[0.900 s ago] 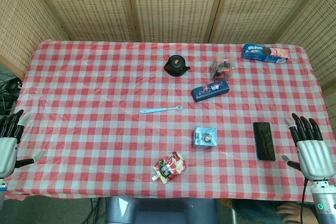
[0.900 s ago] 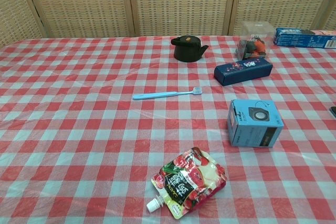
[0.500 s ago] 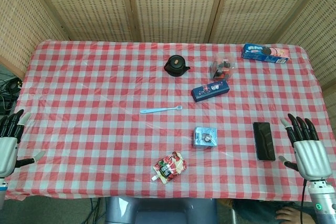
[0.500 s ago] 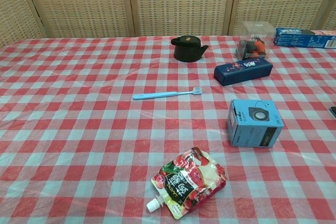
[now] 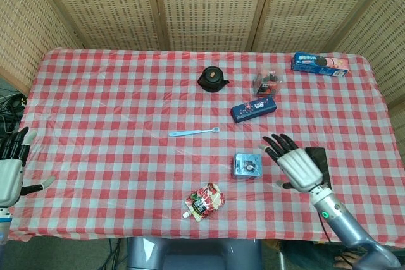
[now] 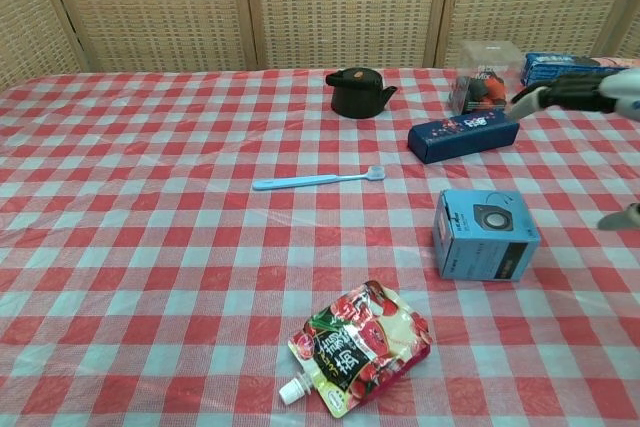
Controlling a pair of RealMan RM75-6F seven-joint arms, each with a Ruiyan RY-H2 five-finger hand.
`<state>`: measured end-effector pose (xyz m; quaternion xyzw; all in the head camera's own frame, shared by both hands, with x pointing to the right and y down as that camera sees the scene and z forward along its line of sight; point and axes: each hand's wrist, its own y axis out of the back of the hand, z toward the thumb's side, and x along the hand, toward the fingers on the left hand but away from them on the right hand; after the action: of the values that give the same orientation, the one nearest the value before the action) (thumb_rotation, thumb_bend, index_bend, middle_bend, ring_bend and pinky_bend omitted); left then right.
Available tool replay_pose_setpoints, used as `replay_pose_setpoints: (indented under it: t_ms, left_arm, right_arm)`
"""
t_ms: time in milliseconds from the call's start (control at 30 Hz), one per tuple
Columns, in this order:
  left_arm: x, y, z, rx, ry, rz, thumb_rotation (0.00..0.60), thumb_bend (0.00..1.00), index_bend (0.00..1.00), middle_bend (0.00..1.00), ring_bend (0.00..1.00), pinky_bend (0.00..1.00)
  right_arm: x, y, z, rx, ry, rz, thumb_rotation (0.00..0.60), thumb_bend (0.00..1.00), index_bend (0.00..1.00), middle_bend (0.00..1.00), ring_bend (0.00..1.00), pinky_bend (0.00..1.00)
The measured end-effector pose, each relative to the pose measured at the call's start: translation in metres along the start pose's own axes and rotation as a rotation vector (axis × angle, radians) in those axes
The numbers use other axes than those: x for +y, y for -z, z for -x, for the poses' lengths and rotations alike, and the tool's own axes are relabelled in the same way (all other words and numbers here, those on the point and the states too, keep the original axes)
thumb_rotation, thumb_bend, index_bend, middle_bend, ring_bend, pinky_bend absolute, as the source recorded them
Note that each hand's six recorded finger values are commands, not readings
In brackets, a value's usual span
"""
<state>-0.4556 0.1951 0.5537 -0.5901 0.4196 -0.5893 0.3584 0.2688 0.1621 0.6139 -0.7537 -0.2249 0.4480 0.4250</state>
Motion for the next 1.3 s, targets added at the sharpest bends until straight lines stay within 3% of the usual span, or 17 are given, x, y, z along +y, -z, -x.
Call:
replay_pose_setpoints:
  t_ms: [267,567,800,933,1067,1300]
  left_arm:
    - [-0.002,0.004,-0.007,0.012,0.015,-0.001,0.600,0.00,0.00,0.00,0.00,0.00]
    - [-0.002,0.005,-0.008,0.014,0.017,0.006,0.600,0.00,0.00,0.00,0.00,0.00]
    - [-0.002,0.006,-0.008,0.016,0.021,0.009,0.600,0.00,0.00,0.00,0.00,0.00]
    - [-0.001,0.006,-0.008,0.014,0.019,0.012,0.600,0.00,0.00,0.00,0.00,0.00]
    - [-0.001,0.005,-0.007,0.011,0.021,0.015,0.600,0.00,0.00,0.00,0.00,0.00]
    - [0.001,0.005,-0.007,0.008,0.017,0.019,0.600,0.00,0.00,0.00,0.00,0.00]
  right_arm:
    - [-0.018,-0.034,0.031,0.042,-0.024,-0.063,0.600,0.05,0.22,0.22,0.18,0.27]
    - [-0.039,-0.036,0.048,-0.002,-0.062,-0.099,0.600,0.12,0.23,0.25,0.21,0.34]
    - [-0.044,-0.040,0.054,-0.004,-0.062,-0.101,0.600,0.27,0.27,0.31,0.26,0.38]
    - [-0.050,-0.038,0.056,-0.017,-0.077,-0.102,0.600,0.42,0.33,0.38,0.33,0.45]
    - [-0.046,-0.040,0.056,-0.013,-0.059,-0.070,0.600,0.54,0.36,0.41,0.36,0.48]
    - [-0.030,-0.046,0.055,0.011,-0.026,-0.011,0.600,0.56,0.37,0.42,0.37,0.49]
